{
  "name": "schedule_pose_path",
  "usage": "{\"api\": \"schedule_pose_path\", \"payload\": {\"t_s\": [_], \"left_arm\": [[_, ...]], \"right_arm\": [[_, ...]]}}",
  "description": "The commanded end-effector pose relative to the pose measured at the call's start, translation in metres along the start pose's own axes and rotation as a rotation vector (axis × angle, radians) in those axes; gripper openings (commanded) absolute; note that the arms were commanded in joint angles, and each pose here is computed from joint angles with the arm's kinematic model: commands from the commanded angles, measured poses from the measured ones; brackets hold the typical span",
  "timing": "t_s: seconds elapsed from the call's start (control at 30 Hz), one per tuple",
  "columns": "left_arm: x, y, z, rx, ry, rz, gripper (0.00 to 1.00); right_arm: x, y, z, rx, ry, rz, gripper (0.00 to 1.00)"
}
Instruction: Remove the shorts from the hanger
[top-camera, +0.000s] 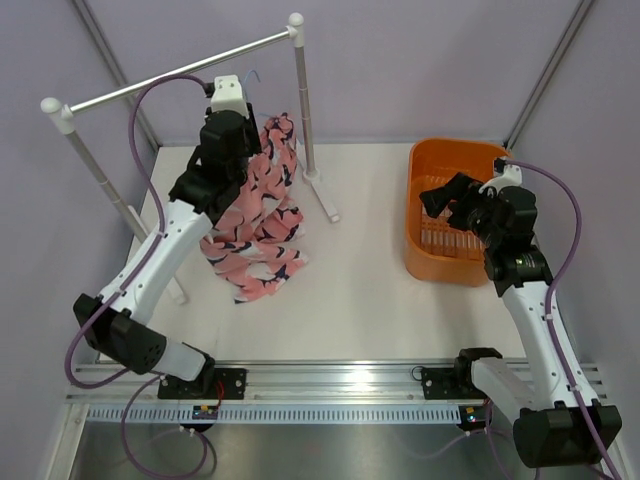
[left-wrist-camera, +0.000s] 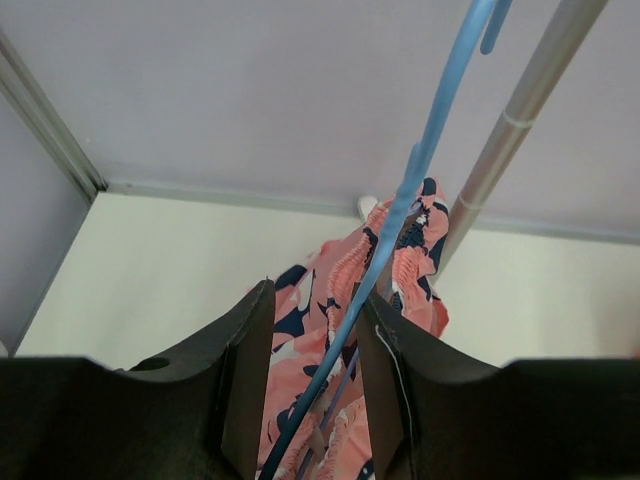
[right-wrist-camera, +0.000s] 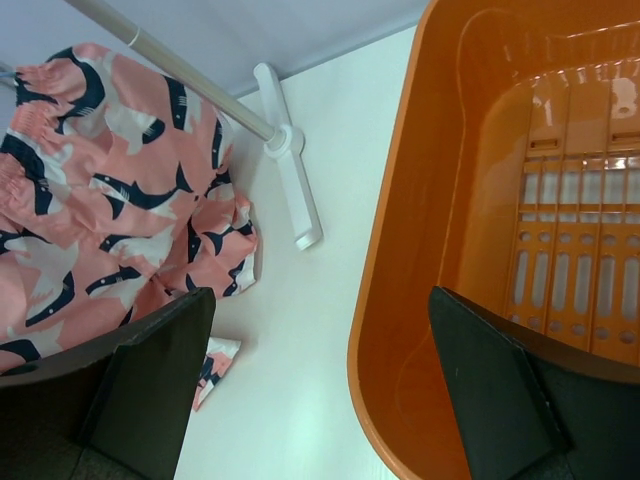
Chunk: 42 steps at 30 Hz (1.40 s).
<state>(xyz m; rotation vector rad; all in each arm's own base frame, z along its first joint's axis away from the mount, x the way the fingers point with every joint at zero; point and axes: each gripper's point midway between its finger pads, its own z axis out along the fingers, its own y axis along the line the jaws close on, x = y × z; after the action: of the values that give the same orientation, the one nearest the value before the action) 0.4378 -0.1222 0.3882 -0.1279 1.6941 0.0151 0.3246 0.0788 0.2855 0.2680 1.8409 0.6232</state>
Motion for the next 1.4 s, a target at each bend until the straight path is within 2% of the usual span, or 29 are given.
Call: {"api": "schedule_pose_path", "payload": {"t_s": [0.0, 0.13, 0.2, 0.47, 0.5, 0.57, 0.73, 0.87, 1.23, 1.37], "left_arm": [[-0.022, -0.001, -0.029, 0.082, -0.036, -0.085, 0.0], [-0.001, -0.016, -0.052, 0.204, 0.02, -0.082, 0.0], [0.005, -0.022, -0.06, 0.249, 0.039, -0.063, 0.0], [0.031, -0.042, -0.099, 0.425, 0.069, -0.076, 0.0], [0.038, -0.042, -0.104, 0.442, 0.079, -0.079, 0.0], [0.042, -0.044, -0.107, 0.457, 0.079, -0.084, 0.0], [0.048, -0.056, -0.113, 0.516, 0.08, -0.1, 0.0], [0.045, -0.068, -0.118, 0.554, 0.077, -0.108, 0.0], [0.041, -0.071, -0.125, 0.57, 0.068, -0.108, 0.0], [0.039, -0.07, -0.125, 0.568, 0.061, -0.108, 0.0]], "right_arm": [[-0.009, 0.025, -0.001, -0.093, 0.025, -0.036, 0.96], [-0.006, 0.05, 0.004, -0.114, 0.072, -0.082, 0.96], [0.013, 0.068, 0.013, -0.133, 0.148, -0.115, 0.95], [0.016, 0.132, 0.042, -0.202, 0.206, -0.129, 0.94], [0.031, 0.14, 0.049, -0.206, 0.251, -0.139, 0.93], [0.034, 0.155, 0.055, -0.218, 0.263, -0.139, 0.92], [0.076, 0.186, 0.072, -0.223, 0.339, -0.157, 0.91], [0.099, 0.197, 0.093, -0.195, 0.366, -0.125, 0.89], [0.094, 0.2, 0.134, -0.107, 0.292, -0.061, 0.88], [0.1, 0.197, 0.144, -0.073, 0.299, -0.063, 0.84]]}}
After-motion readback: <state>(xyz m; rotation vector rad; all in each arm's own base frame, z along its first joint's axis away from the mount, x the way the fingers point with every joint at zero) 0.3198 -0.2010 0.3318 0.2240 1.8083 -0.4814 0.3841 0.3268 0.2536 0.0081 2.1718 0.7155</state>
